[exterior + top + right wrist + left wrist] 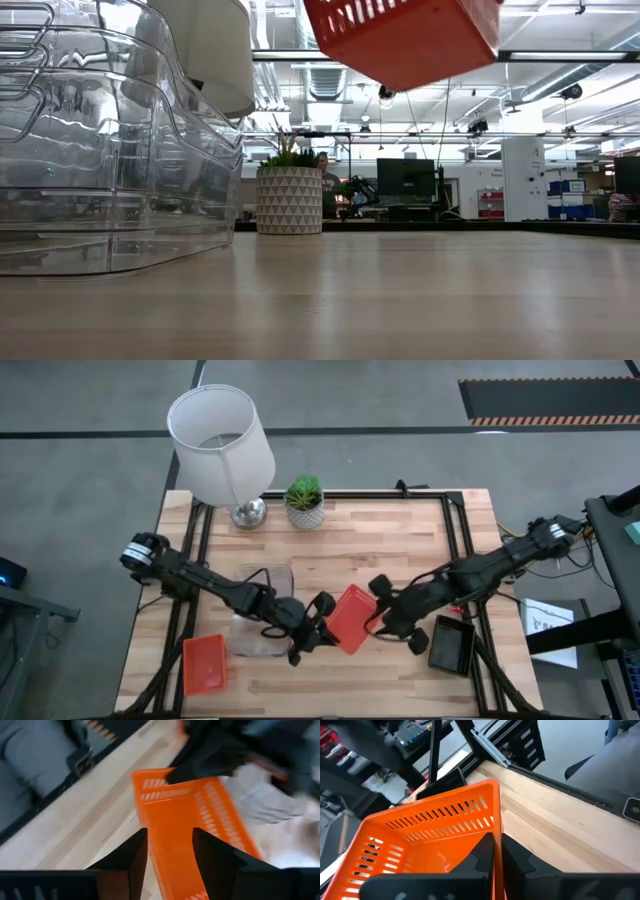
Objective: Stack baskets by color
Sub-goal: Stack the top orange bin on the bottom stacked orange bins
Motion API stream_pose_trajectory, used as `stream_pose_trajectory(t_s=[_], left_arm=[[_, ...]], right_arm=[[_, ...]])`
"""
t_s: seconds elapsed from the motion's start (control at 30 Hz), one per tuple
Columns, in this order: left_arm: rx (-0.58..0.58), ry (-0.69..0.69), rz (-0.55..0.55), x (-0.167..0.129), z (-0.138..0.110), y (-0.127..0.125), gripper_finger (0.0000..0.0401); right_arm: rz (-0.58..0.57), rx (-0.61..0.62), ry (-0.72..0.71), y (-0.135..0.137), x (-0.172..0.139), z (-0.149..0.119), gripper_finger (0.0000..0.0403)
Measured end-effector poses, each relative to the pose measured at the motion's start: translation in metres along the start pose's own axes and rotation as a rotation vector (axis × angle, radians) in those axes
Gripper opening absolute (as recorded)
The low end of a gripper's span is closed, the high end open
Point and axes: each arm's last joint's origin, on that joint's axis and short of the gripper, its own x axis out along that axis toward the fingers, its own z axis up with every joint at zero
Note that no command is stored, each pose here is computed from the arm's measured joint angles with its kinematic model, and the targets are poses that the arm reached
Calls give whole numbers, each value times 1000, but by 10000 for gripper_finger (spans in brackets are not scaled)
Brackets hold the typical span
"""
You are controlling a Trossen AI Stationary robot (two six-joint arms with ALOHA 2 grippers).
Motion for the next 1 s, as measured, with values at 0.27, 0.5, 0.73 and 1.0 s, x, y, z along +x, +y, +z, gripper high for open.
stream_pose_trajectory(t_s=[0.27, 0.5, 0.73, 1.0], left_arm=[[-49, 162, 111, -23, 60, -21, 0], [-125, 260, 193, -57, 108, -56, 0], [-300, 299, 258, -93, 137, -72, 0], [-563, 362, 187, -134, 150, -111, 0]], right_arm=[[-150, -1, -162, -1, -36, -1, 124], [-184, -6, -259, 3, -35, -14, 101], [-225, -47, -336, 6, -26, -26, 81], [-233, -36, -368, 11, -8, -40, 64]])
